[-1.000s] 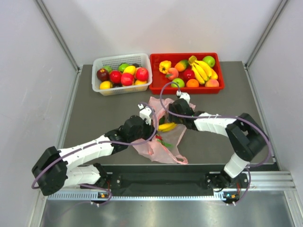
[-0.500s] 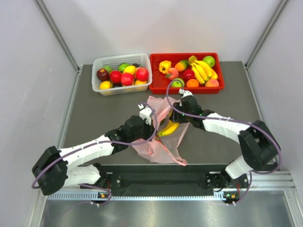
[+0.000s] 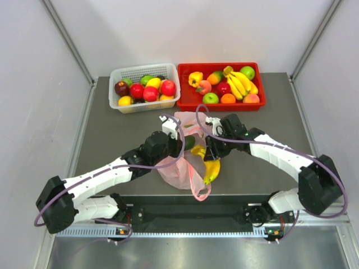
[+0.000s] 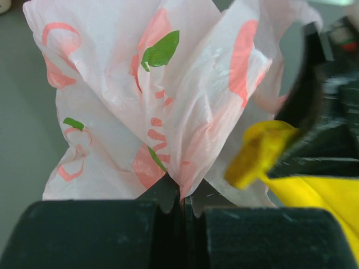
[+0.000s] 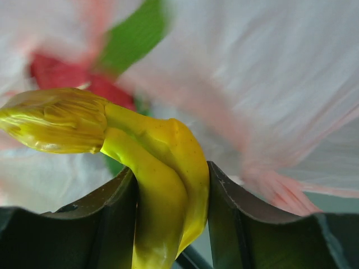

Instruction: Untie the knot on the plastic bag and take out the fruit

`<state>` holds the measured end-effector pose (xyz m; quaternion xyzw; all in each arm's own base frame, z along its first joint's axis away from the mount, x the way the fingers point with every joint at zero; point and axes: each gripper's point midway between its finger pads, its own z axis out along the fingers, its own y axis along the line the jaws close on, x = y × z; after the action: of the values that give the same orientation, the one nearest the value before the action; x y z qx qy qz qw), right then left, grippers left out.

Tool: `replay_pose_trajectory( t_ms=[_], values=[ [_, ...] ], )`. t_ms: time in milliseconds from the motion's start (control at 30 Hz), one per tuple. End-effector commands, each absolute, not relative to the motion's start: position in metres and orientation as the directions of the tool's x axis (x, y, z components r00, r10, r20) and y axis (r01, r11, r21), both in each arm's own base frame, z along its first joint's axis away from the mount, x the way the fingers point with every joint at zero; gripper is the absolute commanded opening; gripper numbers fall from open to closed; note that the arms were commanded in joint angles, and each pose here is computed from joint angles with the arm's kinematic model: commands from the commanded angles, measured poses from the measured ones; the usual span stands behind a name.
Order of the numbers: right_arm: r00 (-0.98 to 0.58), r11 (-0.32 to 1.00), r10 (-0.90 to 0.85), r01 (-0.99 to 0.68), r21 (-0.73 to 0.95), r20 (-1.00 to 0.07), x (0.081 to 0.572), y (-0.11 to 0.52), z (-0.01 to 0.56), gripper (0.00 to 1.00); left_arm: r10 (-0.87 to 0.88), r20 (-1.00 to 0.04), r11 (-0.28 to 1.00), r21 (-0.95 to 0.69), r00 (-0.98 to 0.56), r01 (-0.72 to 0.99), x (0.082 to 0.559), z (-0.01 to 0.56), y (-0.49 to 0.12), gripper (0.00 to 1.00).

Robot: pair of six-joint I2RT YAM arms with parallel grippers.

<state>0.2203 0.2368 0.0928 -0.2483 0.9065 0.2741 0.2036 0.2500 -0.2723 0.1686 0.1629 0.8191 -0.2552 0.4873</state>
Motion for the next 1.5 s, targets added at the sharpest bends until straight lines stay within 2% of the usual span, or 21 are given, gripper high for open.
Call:
replay_pose_trajectory(
  t_ms=[0, 133, 200, 300, 333, 433, 467, 567, 733, 833, 867, 933, 967, 1033, 1100, 1133, 1167, 1300, 1333, 1400, 1467],
  values=[
    [-0.710, 0.581, -0.360, -0.678, 0.450, -0.605, 0.197, 0.249, 0.136, 0.00, 0.005, -0.904, 0.832, -0.232, -0.427, 0.503, 0.258, 0.187, -0.270, 0.00],
    [-0.593, 0.458, -0.290, -0.776, 0.435, -0.751, 0.180, 0.253, 0.191, 0.00, 0.007, -0.900, 0.830, -0.237, -0.435, 0.504, 0.256, 0.181, -0.270, 0.00],
    [-0.506, 0.344, -0.237, -0.842, 0.416, -0.829, 0.163, 0.256, 0.225, 0.00, 0.009, -0.894, 0.829, -0.243, -0.447, 0.503, 0.255, 0.176, -0.270, 0.00],
    [-0.416, 0.304, -0.149, -0.882, 0.359, -0.897, 0.155, 0.252, 0.260, 0.00, 0.010, -0.890, 0.826, -0.250, -0.456, 0.505, 0.253, 0.172, -0.270, 0.00],
    [-0.402, 0.319, -0.124, -0.882, 0.347, -0.907, 0.158, 0.251, 0.266, 0.00, 0.006, -0.890, 0.825, -0.253, -0.456, 0.505, 0.253, 0.171, -0.270, 0.00],
    [-0.379, 0.525, -0.020, -0.791, 0.313, -0.925, 0.200, 0.235, 0.284, 0.00, 0.002, -0.887, 0.817, -0.265, -0.462, 0.513, 0.250, 0.169, -0.272, 0.00],
    [-0.353, 0.632, 0.028, -0.718, 0.291, -0.935, 0.224, 0.223, 0.296, 0.00, 0.000, -0.886, 0.813, -0.270, -0.463, 0.517, 0.249, 0.169, -0.273, 0.00],
    [-0.338, 0.787, 0.149, -0.528, 0.319, -0.929, 0.275, 0.196, 0.312, 0.00, 0.005, -0.879, 0.807, -0.279, -0.477, 0.521, 0.246, 0.164, -0.274, 0.00],
    [-0.202, 0.850, 0.363, -0.329, 0.412, -0.910, 0.355, 0.150, 0.342, 0.00, 0.003, -0.868, 0.792, -0.301, -0.496, 0.532, 0.241, 0.158, -0.277, 0.00],
    [-0.127, 0.910, 0.379, -0.127, 0.393, -0.917, 0.410, 0.114, 0.345, 0.00, 0.005, -0.866, 0.785, -0.307, -0.500, 0.539, 0.240, 0.156, -0.279, 0.00],
    [-0.169, 0.930, 0.348, -0.061, 0.362, -0.922, 0.436, 0.106, 0.319, 0.00, 0.007, -0.865, 0.785, -0.307, -0.502, 0.539, 0.240, 0.154, -0.279, 0.00],
    [-0.136, 0.935, 0.353, 0.007, 0.355, -0.926, 0.466, 0.093, 0.330, 0.00, 0.010, -0.863, 0.778, -0.310, -0.505, 0.546, 0.239, 0.153, -0.282, 0.00],
    [-0.206, 0.937, 0.350, 0.074, 0.342, -0.914, 0.490, 0.082, 0.295, 0.00, 0.008, -0.864, 0.777, -0.312, -0.504, 0.547, 0.240, 0.153, -0.283, 0.00],
    [-0.214, 0.931, 0.365, 0.105, 0.350, -0.906, 0.516, 0.075, 0.299, 0.00, 0.009, -0.863, 0.768, -0.317, -0.504, 0.557, 0.239, 0.154, -0.286, 0.00],
    [-0.274, 0.933, 0.358, 0.146, 0.330, -0.892, 0.545, 0.069, 0.266, 0.00, 0.008, -0.865, 0.766, -0.317, -0.501, 0.560, 0.240, 0.156, -0.287, 0.00],
    [-0.242, 0.932, 0.358, 0.156, 0.328, -0.902, 0.557, 0.067, 0.279, 0.00, 0.014, -0.866, 0.763, -0.314, -0.500, 0.565, 0.240, 0.155, -0.288, 0.00],
    [-0.291, 0.936, 0.343, 0.183, 0.300, -0.893, 0.569, 0.065, 0.253, 0.00, 0.014, -0.866, 0.761, -0.315, -0.500, 0.567, 0.240, 0.156, -0.288, 0.00],
    [-0.315, 0.941, 0.319, 0.216, 0.260, -0.894, 0.598, 0.061, 0.232, 0.04, 0.017, -0.870, 0.752, -0.314, -0.493, 0.580, 0.240, 0.161, -0.290, 0.00],
    [-0.291, 0.941, 0.314, 0.218, 0.257, -0.904, 0.606, 0.060, 0.243, 0.09, 0.018, -0.869, 0.751, -0.314, -0.494, 0.580, 0.240, 0.160, -0.290, 0.00],
    [-0.340, 0.947, 0.291, 0.235, 0.219, -0.894, 0.616, 0.059, 0.220, 0.16, 0.015, -0.872, 0.749, -0.315, -0.490, 0.583, 0.240, 0.163, -0.291, 0.00],
    [-0.353, 0.953, 0.271, 0.233, 0.196, -0.896, 0.627, 0.058, 0.213, 0.31, 0.014, -0.873, 0.752, -0.312, -0.487, 0.581, 0.240, 0.164, -0.290, 0.00]
  ],
)
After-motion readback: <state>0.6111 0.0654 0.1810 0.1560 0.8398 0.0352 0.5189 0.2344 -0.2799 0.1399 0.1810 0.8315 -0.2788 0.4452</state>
